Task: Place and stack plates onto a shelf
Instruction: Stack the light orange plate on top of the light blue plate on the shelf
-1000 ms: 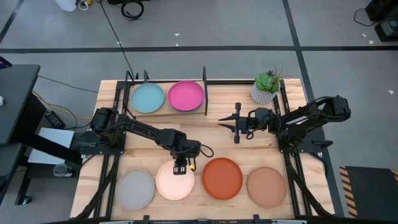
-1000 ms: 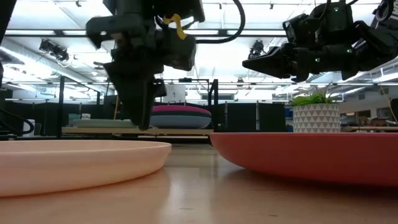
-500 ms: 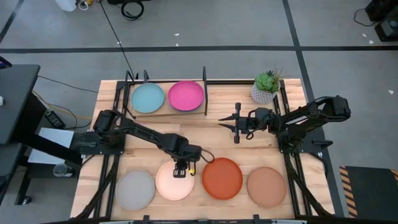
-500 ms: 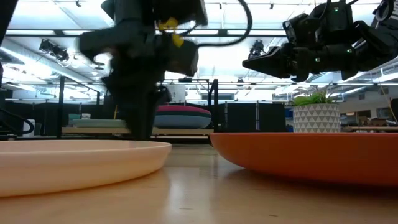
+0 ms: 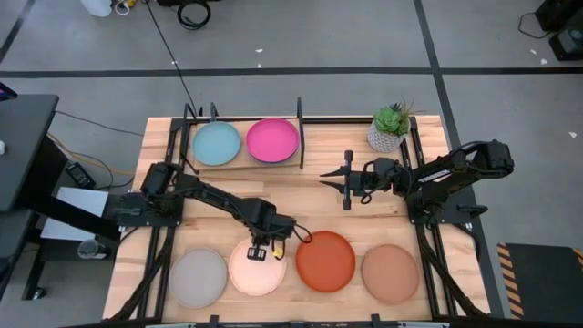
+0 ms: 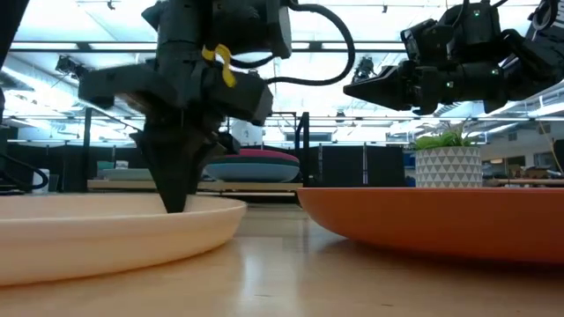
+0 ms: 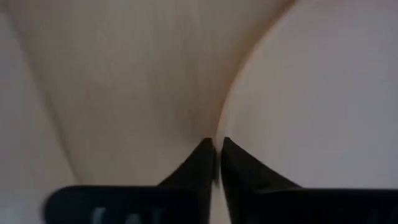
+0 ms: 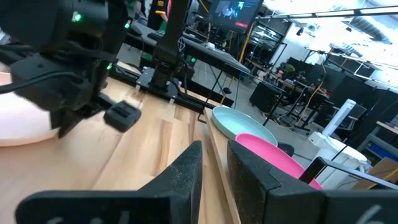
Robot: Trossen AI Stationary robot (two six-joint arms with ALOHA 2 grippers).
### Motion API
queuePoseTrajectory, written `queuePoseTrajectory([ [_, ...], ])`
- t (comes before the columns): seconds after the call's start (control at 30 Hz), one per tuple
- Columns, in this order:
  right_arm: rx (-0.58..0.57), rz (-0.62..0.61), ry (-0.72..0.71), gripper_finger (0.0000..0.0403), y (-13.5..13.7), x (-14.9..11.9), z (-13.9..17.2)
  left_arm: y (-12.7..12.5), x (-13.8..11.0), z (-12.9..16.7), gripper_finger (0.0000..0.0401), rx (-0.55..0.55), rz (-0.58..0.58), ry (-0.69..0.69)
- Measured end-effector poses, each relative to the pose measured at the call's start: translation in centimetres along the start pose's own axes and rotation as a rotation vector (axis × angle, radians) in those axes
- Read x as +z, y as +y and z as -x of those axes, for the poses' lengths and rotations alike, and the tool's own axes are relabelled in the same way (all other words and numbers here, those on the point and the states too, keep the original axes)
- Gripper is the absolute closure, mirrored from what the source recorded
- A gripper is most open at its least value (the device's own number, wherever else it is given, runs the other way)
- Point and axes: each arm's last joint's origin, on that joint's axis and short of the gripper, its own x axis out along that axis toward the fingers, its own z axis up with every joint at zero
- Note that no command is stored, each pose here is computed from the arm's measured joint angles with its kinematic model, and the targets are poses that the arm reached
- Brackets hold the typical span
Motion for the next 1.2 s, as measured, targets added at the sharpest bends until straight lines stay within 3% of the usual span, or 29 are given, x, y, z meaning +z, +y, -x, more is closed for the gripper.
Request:
queuePoseTrajectory([
  [0.27, -0.001, 0.000, -0.005, 0.0321, 0.0, 0.0, 0.0, 1.5, -0.8, 1.3, 0.0383, 0.074, 0.012, 0.119],
  [0.7, 0.002, -0.001, 0.002, 0.0321, 0.0, 0.0, 0.0, 6.4, -1.3, 1.8, 0.0386, 0.076, -0.007, 0.147],
  [1.0, 0.002, -0.001, 0.002, 0.0321, 0.0, 0.0, 0.0, 10.8, -2.0, 2.4, 0.0352, 0.262, 0.116, 0.153],
  [1.2, 0.002, -0.001, 0.002, 0.0321, 0.0, 0.0, 0.0, 12.5, -2.4, 2.6, 0.0346, 0.279, 0.250, 0.142],
])
